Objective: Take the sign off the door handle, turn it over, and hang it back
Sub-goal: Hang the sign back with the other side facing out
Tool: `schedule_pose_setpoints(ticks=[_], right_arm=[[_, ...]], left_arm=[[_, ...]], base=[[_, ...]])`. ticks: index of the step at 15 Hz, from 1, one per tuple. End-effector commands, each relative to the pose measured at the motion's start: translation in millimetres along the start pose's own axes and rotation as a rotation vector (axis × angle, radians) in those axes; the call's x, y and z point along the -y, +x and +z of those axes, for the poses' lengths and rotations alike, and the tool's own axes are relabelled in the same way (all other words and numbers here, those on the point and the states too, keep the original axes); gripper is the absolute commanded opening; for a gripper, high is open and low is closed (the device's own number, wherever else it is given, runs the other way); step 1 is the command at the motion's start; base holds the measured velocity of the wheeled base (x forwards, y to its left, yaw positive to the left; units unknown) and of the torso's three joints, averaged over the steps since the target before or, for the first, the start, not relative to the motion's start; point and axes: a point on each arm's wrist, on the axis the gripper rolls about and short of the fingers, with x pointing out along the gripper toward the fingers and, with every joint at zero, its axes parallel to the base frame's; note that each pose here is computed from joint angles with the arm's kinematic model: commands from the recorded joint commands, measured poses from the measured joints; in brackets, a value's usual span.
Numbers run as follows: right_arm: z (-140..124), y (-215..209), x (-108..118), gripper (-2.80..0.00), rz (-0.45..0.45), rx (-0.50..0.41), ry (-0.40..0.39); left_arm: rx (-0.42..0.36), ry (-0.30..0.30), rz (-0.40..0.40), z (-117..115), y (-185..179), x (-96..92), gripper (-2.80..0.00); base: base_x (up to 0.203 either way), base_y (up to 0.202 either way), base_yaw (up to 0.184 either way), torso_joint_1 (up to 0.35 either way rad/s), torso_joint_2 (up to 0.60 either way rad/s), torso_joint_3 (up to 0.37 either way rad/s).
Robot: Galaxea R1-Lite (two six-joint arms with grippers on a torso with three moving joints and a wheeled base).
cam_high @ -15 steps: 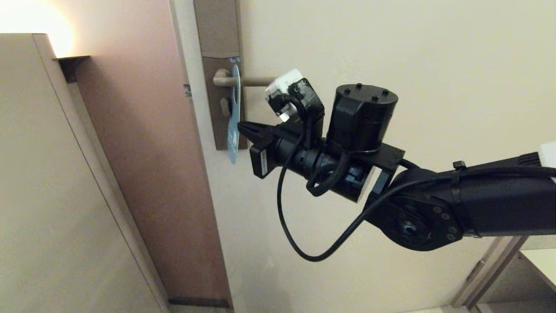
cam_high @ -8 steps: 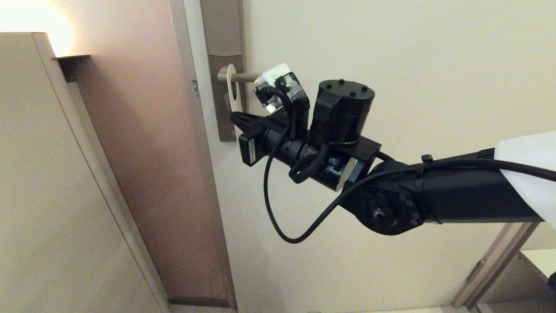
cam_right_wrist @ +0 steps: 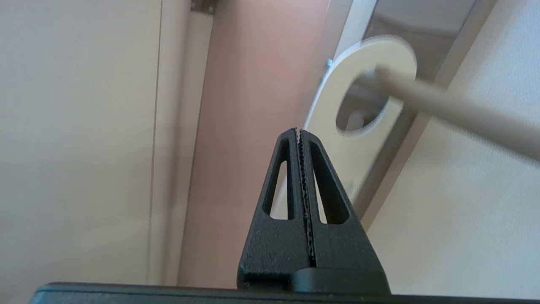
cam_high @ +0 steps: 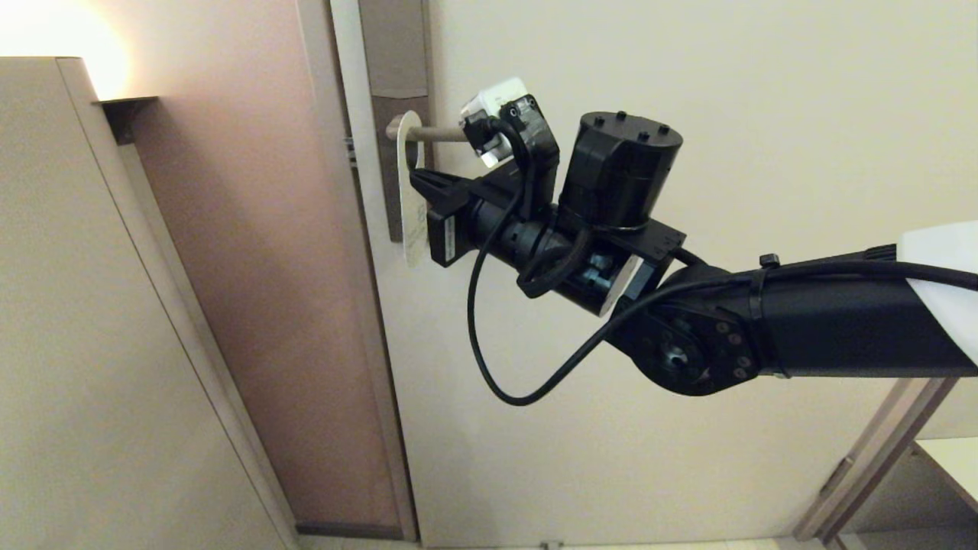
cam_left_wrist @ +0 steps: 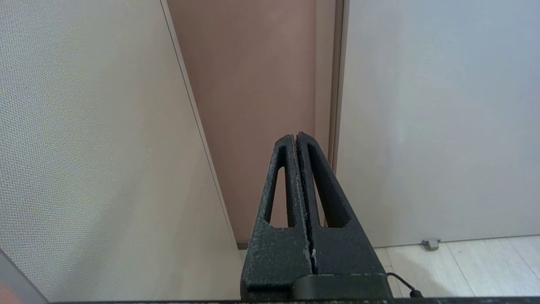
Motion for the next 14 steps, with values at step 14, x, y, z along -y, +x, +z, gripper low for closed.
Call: schedule_pose_setpoints(ticks=[14], right_arm=[[-41.1, 27.6, -6.7, -2.80, -0.003, 0.035, -0.037]], left_arm=[[-0.002, 0.001, 0.000, 0.0, 0.1, 0.0, -2.80]], base=[[0.000, 0.000, 0.000, 0.000, 0.00, 0.000]])
